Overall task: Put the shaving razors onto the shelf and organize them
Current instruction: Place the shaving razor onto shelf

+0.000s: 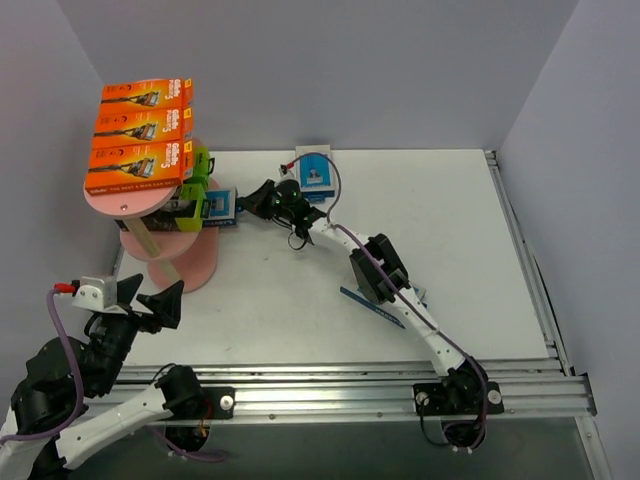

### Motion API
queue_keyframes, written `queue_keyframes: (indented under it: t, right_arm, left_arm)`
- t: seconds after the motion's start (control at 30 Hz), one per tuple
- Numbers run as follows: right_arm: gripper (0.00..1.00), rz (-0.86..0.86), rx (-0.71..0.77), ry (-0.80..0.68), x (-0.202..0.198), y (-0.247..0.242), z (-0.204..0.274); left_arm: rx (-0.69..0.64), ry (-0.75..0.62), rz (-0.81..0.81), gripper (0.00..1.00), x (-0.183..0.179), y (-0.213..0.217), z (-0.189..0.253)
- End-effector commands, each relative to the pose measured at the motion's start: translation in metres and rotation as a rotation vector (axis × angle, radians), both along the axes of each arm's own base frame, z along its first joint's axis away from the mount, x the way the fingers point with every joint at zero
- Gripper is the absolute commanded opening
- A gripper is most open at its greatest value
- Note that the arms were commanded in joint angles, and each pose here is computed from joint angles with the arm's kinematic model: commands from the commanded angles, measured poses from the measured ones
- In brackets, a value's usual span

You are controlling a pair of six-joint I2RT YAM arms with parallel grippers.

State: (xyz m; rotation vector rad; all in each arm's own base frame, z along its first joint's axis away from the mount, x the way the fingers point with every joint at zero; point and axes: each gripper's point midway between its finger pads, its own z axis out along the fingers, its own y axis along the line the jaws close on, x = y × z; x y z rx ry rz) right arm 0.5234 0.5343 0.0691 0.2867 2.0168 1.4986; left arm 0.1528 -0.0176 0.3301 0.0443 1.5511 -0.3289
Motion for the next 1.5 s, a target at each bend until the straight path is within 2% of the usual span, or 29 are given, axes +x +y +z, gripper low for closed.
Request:
queue_keyframes:
  t: [0.0, 0.2, 0.4, 0.47, 0.53, 0.57, 0.83, 1.3, 1.47]
  right_arm:
    - [0.0, -0.006, 0.081, -0.104, 0.014, 0.0, 0.043]
    - [0.0, -0.001, 0.136, -0.133, 0.016, 0.004, 0.054]
    - [0.11, 0.001, 0.147, -0.145, 0.016, 0.006, 0.058]
    - [0.2, 0.001, 0.147, -0.145, 0.016, 0.007, 0.056]
    - [0.33, 0.002, 0.151, -0.144, 0.017, 0.007, 0.057]
    - [0.52, 0.002, 0.152, -0.143, 0.017, 0.007, 0.057]
    - [0.79, -0.001, 0.131, -0.142, 0.019, -0.001, 0.06]
    - [0.81, 0.022, 0.087, -0.146, 0.003, -0.018, 0.066]
    - [0.76, 0.046, 0.069, -0.125, -0.01, -0.019, 0.055]
  left_arm:
    - [-0.014, -0.015, -0.005, 0.94, 0.003, -0.005, 0.007]
    - [-0.019, -0.015, -0.001, 0.94, 0.003, -0.004, 0.007]
    - [-0.019, -0.015, -0.004, 0.94, 0.002, -0.004, 0.007]
    - [-0.019, -0.015, -0.004, 0.94, 0.002, -0.004, 0.007]
    - [-0.024, -0.018, -0.004, 0.94, 0.002, -0.003, 0.008]
    - [-0.025, -0.02, -0.004, 0.94, 0.002, -0.003, 0.008]
    - [-0.026, -0.022, -0.008, 0.94, 0.001, -0.003, 0.008]
    - [-0.029, -0.025, -0.008, 0.94, 0.001, -0.002, 0.008]
    - [-0.031, -0.026, -0.008, 0.94, 0.0, -0.001, 0.008]
